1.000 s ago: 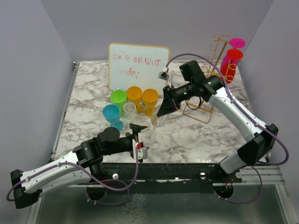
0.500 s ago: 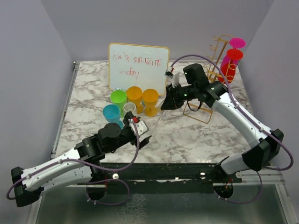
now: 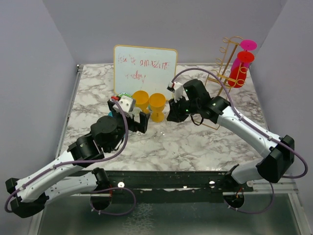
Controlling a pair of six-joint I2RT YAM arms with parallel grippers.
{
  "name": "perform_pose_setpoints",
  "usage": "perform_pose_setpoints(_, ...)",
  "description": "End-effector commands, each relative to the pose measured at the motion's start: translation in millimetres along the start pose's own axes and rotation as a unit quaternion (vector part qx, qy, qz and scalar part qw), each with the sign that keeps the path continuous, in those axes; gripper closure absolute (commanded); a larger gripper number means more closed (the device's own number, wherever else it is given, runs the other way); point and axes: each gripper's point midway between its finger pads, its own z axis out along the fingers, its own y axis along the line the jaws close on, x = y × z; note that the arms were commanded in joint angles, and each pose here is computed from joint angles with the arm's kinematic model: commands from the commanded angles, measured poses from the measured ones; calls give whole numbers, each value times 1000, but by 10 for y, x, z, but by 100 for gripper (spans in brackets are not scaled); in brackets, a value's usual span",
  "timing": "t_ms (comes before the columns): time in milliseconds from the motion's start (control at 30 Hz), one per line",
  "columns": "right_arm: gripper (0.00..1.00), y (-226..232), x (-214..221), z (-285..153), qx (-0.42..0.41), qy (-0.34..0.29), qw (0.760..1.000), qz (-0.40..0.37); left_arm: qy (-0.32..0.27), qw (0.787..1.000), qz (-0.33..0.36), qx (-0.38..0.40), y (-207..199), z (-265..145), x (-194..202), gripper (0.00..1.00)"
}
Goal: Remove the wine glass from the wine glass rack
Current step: Place the wine glass at the center of the board.
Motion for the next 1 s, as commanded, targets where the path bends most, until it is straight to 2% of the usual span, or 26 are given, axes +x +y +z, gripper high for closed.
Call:
perform_pose_setpoints(0,99,-15,-252,58,40,-68,996,-34,13,996,-22,-87,324,-16,-129,1)
perform_pose_setpoints(167,100,7,-249,203,52,-75,996,-11,1,998,-14,-67,354,14,-304,1)
perform_pose_setpoints(333,99,-5,-212,312,67,-76,995,11,36,996,37,-70,502,161,-383,1)
perform_pose_setpoints(467,99,48,-162,374,78,-78,994,11,36,994,43,-96,859,303,-528,1)
perform_pose_setpoints(567,100,43,-132,396,92,-95,991,10,50,996,24,-66,942,484,-531,1)
perform_pose_setpoints(667,99,81,-171,444,94,-117,989,12,71,994,-39,-74,1201,695,-421,1)
perform_pose_setpoints(733,100,37,-186,461,114,-120,986,10,45,991,-87,-88,1448,688,-517,1)
perform_pose_setpoints(833,100,-50,-166,452,142,-116,983,5,30,986,-152,-62,1535,753,-613,1)
perform_pose_setpoints(967,100,-141,-162,447,166,-116,979,-11,10,982,-176,-64,1597,810,-680,1)
